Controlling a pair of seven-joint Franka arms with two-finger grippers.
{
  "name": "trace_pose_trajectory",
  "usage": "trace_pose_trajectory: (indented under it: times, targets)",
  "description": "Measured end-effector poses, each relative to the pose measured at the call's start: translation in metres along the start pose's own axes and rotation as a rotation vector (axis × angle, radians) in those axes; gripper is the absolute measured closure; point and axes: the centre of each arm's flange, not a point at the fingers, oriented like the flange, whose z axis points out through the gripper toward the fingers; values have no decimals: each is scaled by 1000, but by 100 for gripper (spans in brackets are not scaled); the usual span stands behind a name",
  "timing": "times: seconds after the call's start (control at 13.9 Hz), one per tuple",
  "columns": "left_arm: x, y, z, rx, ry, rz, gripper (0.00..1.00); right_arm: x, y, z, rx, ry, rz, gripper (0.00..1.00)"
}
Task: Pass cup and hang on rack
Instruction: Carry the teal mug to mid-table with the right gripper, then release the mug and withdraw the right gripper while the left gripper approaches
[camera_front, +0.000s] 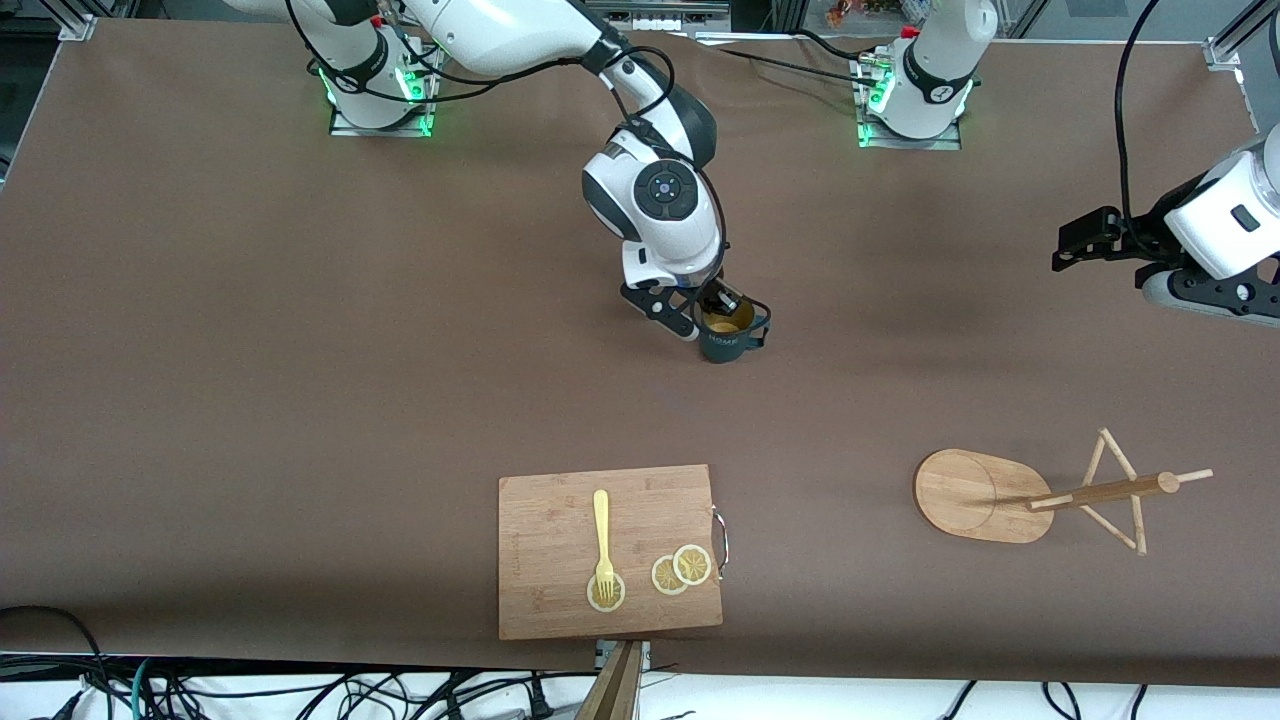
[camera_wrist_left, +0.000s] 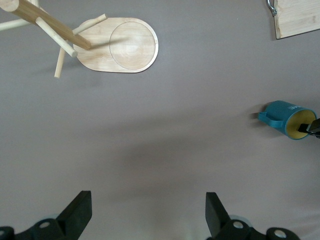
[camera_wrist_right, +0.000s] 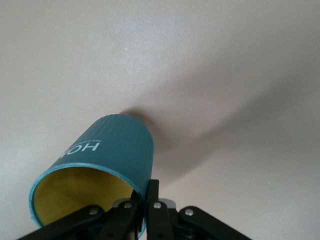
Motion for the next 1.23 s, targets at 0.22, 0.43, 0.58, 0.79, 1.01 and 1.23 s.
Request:
trace_pose_trajectory:
  times: [0.22, 0.43, 0.58, 0.79, 1.01, 1.23]
  targets:
    - [0, 2, 0, 4, -1, 4, 0, -3, 0, 7, 4, 0, 20, 95]
    - [1, 2, 1, 4, -2, 4, 0, -9, 0, 8, 6, -1, 20, 69]
    - [1, 2, 1, 4, -2, 4, 0, -14, -1, 8, 7, -2, 12, 48]
    - [1, 2, 1, 4, -2, 4, 0, -11, -6, -3, 28, 5, 0, 17]
    - [1, 3, 1, 4, -3, 6, 0, 11, -17, -36, 29, 19, -62, 0]
    - [1, 7, 1, 5, -3, 13, 0, 61, -16, -83, -36, 11, -175, 0]
